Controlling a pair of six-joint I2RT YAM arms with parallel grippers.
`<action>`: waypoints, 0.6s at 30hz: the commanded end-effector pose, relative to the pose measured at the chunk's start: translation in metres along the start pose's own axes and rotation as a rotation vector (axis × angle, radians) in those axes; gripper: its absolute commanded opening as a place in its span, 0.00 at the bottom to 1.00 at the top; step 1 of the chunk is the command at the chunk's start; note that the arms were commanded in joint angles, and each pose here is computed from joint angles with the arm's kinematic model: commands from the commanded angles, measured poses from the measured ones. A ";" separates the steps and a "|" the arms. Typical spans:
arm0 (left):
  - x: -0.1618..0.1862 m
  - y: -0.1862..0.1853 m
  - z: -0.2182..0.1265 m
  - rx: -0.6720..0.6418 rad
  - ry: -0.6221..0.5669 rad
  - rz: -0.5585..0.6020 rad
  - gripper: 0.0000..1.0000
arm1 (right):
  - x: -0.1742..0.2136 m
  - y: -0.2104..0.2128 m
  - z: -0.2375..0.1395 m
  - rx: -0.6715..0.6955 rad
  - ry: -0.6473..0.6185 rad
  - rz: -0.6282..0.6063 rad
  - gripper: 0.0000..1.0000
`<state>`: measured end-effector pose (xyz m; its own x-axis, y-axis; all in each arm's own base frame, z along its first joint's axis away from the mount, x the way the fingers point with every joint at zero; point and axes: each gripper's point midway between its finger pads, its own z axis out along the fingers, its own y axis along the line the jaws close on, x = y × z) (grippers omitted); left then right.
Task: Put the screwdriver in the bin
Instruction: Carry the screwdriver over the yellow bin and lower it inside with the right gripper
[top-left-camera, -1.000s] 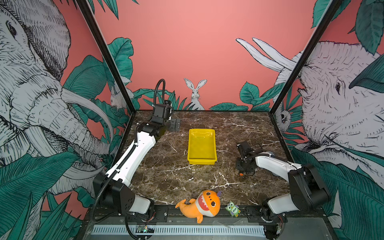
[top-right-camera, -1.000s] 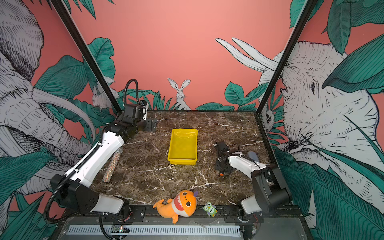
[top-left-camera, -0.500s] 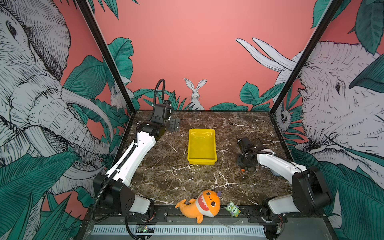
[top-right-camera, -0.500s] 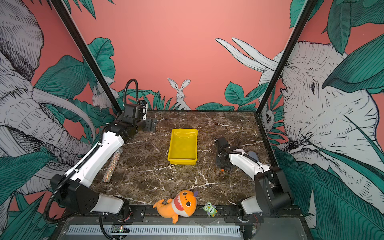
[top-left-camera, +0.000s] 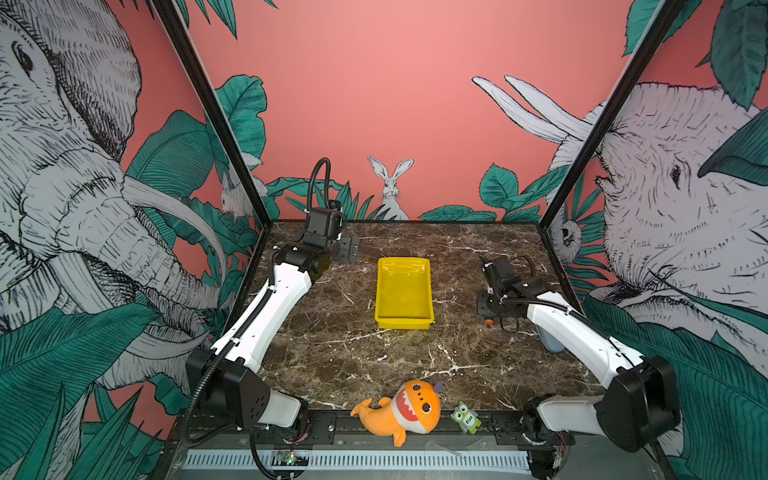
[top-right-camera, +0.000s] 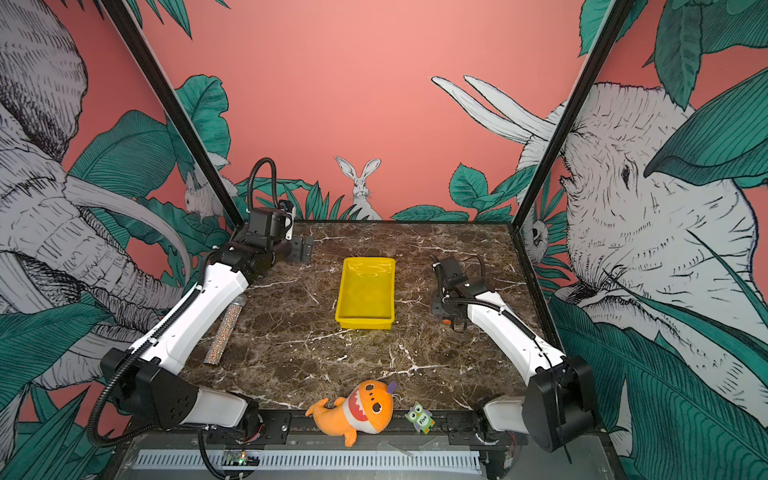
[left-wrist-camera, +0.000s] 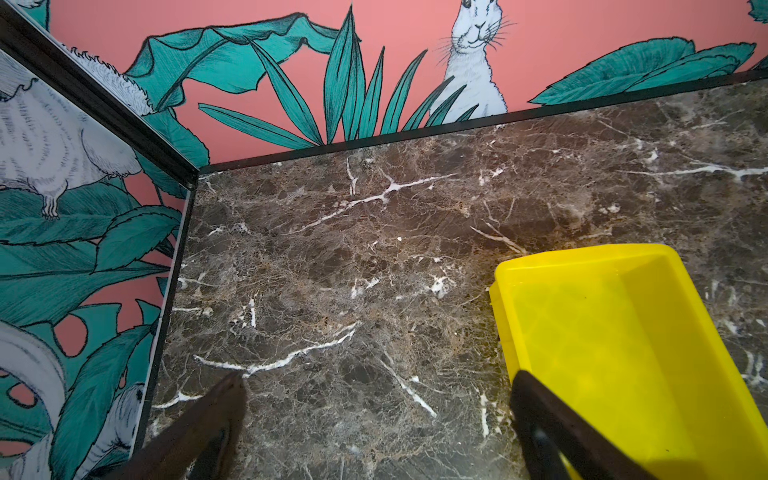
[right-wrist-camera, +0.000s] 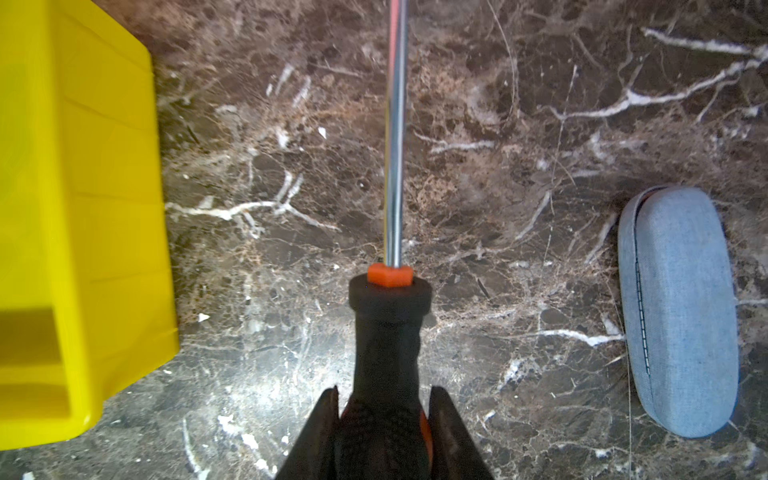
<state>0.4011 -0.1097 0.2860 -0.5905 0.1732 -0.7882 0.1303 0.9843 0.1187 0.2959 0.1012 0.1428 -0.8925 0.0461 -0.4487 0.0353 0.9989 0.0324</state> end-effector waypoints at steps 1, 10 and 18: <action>-0.002 0.007 -0.011 -0.020 -0.013 0.007 1.00 | -0.012 0.018 -0.016 -0.035 -0.025 -0.046 0.00; -0.002 -0.013 -0.021 0.110 0.000 -0.030 1.00 | -0.047 0.098 -0.027 -0.137 -0.083 -0.174 0.00; 0.040 -0.043 -0.050 0.330 0.099 -0.017 1.00 | -0.055 0.178 -0.015 -0.199 -0.079 -0.322 0.00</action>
<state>0.3682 -0.1346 0.2810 -0.6346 0.1599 -0.7561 0.2741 0.9613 -0.0267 0.3404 0.2572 0.1803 -0.8311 -0.2227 -0.5096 -0.2904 0.9553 0.0560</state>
